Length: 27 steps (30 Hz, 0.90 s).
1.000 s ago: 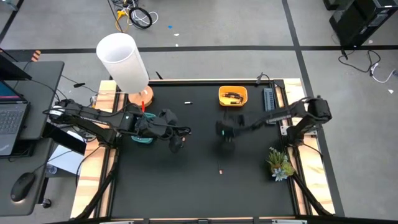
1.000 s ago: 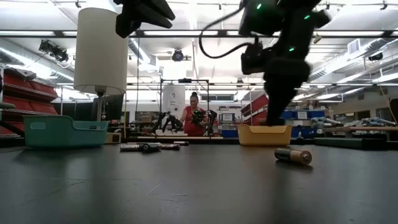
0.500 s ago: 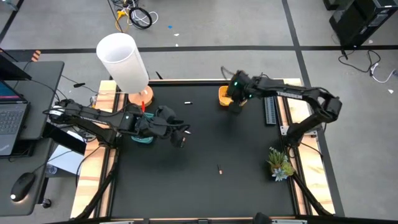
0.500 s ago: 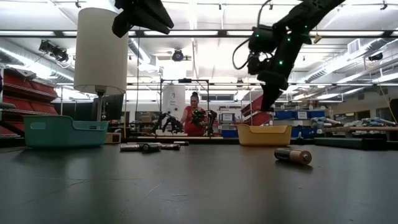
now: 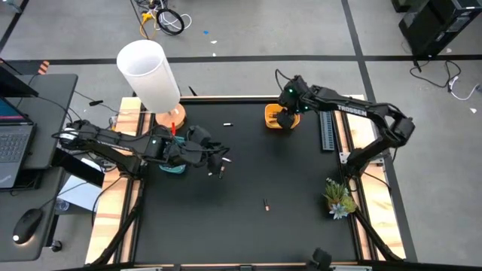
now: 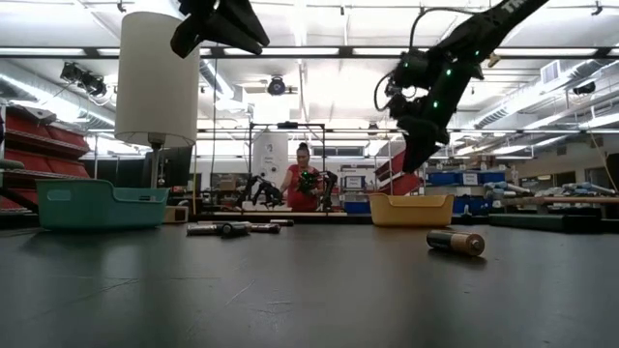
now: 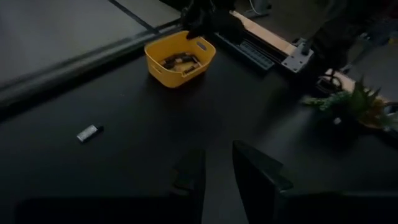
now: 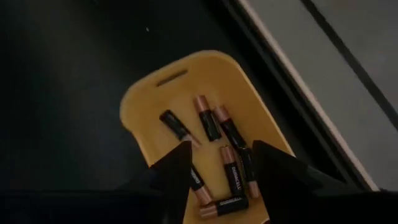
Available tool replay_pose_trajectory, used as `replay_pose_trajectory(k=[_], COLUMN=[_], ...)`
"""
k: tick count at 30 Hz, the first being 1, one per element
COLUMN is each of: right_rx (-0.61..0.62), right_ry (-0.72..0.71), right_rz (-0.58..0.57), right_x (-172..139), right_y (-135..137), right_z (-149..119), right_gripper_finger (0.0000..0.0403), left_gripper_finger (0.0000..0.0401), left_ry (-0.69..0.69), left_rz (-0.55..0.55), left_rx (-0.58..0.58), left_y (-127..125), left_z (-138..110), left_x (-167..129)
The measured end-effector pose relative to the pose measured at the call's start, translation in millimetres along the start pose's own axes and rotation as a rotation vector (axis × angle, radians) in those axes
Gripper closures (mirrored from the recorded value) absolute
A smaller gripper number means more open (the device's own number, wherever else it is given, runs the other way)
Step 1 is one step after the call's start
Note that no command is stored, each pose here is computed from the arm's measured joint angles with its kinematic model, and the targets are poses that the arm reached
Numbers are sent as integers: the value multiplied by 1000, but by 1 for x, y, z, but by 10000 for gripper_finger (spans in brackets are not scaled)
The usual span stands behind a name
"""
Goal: Sort batteries
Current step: Put the black battery into the yellow bin
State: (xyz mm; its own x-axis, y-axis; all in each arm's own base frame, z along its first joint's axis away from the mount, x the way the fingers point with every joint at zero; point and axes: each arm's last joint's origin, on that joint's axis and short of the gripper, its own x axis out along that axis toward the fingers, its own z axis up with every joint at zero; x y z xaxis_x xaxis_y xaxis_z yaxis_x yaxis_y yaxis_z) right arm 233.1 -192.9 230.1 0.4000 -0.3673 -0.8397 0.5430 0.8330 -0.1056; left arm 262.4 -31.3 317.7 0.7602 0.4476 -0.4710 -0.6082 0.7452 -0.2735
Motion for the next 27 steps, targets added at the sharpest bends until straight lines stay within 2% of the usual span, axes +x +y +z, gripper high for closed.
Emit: replay_pose_trajectory(k=[5, 10, 13, 18, 21, 24, 27], right_rx=[5, 64, 122, 253, 243, 227, 283], right_ry=[-120, -221, -215, -112, -60, -26, 35], right_rz=[72, 274, 391, 531, 553, 528, 506], right_x=[-33, -63, -72, -83, -90, -96, -97], right_y=[15, 37, 55, 101, 139, 178, 209], right_z=[6, 9, 8, 1, -9, -24, -40], right_gripper_finger=[226, 234, 236, 237, 237, 237, 237], left_gripper_finger=[309, 309, 309, 309, 309, 309, 309], left_ry=[42, 76, 90, 115, 123, 114, 104], left_rz=[-47, -84, -98, -120, -144, -176, -206], left_rx=[-59, -85, -106, -161, -175, -180, -182], left_y=[-1, -3, -4, -4, -7, -11, -16], left_z=[-1, -2, -3, -3, -4, -4, -5], left_x=[0, -1, -1, -1, -2, -5, -7])
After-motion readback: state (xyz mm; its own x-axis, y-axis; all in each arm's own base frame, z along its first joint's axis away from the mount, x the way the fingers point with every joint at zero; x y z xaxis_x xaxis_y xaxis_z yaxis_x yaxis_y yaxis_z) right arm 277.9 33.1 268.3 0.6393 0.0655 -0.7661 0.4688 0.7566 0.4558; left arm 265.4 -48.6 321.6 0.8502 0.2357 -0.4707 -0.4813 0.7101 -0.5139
